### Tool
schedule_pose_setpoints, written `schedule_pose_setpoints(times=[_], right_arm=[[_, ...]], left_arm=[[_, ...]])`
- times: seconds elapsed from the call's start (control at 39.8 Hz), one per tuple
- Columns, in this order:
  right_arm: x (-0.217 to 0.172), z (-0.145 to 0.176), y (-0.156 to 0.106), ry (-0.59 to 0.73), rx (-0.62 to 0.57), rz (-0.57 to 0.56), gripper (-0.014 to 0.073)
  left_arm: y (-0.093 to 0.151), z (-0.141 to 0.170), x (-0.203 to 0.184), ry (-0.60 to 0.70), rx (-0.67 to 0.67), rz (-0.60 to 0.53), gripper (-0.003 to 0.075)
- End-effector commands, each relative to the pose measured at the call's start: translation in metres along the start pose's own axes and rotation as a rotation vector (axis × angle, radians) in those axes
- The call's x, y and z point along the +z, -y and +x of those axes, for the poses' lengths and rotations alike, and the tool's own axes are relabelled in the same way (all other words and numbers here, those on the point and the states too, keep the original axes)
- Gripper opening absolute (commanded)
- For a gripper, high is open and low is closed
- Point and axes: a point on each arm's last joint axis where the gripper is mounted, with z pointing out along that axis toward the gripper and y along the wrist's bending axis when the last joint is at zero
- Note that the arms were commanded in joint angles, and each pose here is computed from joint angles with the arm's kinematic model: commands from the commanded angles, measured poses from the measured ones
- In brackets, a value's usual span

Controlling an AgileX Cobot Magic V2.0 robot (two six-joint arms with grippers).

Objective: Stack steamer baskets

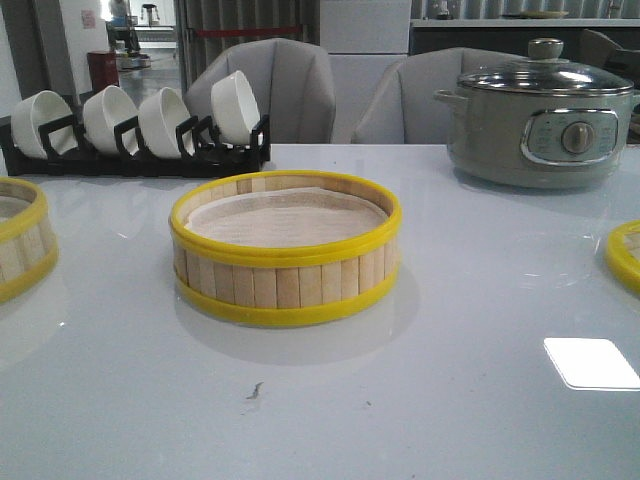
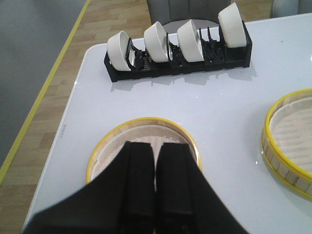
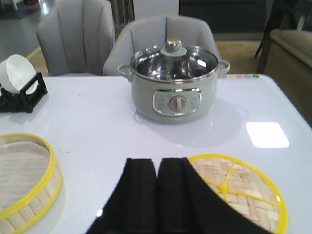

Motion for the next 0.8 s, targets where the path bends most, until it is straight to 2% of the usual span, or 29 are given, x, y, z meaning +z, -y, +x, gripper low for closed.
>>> schedule_pose_setpoints(times=[0.0,0.2,0.45,0.63,0.78], right_arm=[[0.020,-0.027,-0.003,0.014,0.053,-0.017,0.0056],[0.041,-0.034,-0.010,-0.023,0.224,-0.082,0.0056],[0.041,-0.038,-0.009,0.017,0.224,-0.079,0.0056],[0.038,-0.035,-0.010,-0.019,0.227,-0.084,0.0056],[0.041,-0.031,-0.007,-0.054,0.152,-0.051,0.0062]], left_arm=[[-0.001,-0.013,-0.008,0.093,0.007,0.000,0.0083],[-0.001,-0.013,-0.008,0.093,0.008,-0.002,0.0083],[-0.001,-0.012,-0.008,0.083,0.008,-0.002,0.0083],[-0.001,-0.011,-0.008,0.066,0.003,0.002,0.0083],[0.000,-0.010,-0.008,0.064,-0.009,0.015,0.0083]])
